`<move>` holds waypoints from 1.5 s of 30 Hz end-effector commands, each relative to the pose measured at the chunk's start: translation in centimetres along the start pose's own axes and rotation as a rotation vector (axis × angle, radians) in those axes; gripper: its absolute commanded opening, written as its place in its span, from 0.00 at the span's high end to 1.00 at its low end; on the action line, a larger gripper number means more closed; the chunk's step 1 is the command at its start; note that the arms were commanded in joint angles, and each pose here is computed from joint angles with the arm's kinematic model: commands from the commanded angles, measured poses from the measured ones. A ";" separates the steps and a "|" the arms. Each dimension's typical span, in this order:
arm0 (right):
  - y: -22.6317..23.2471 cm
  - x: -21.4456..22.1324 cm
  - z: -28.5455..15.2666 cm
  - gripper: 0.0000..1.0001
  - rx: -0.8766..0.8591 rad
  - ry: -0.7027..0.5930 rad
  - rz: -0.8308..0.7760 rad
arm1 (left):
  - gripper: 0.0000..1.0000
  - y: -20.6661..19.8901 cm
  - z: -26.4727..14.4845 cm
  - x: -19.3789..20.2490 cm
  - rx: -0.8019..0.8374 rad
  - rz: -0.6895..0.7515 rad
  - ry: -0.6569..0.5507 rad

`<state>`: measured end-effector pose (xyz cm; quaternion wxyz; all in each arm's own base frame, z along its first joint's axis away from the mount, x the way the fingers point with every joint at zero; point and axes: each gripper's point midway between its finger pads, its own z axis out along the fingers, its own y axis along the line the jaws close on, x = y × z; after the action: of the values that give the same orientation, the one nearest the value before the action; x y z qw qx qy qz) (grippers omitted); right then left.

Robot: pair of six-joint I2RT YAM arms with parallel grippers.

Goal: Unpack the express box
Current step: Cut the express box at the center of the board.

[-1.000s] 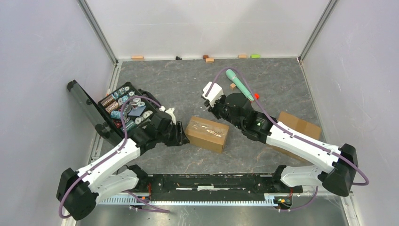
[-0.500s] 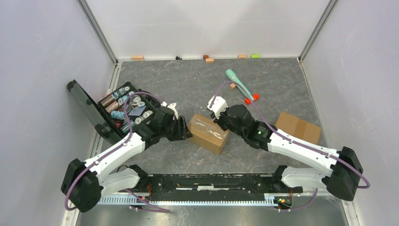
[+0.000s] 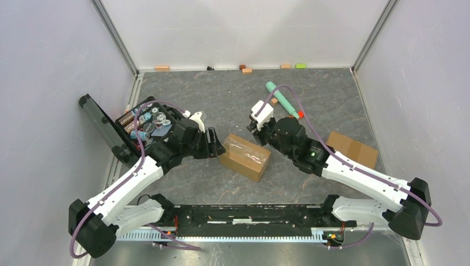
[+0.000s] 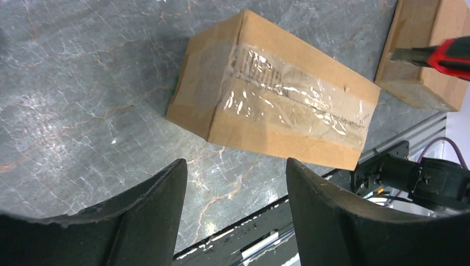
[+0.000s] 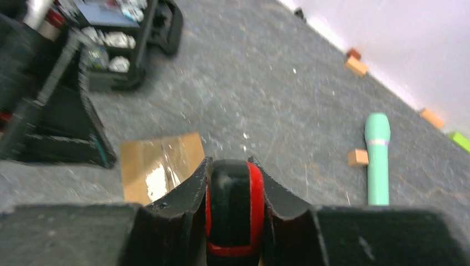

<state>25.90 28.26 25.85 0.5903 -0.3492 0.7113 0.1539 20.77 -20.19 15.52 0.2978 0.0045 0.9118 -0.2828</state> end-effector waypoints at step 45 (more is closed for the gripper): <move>6.7 -3.9 5.4 1.00 -0.230 -0.367 0.156 | 0.34 6.8 4.1 2.5 -0.184 -0.089 0.025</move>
<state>25.33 37.34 25.19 0.6271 -0.3440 0.6171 0.3279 23.78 -19.79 11.59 0.3102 -0.0429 0.9067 -0.2826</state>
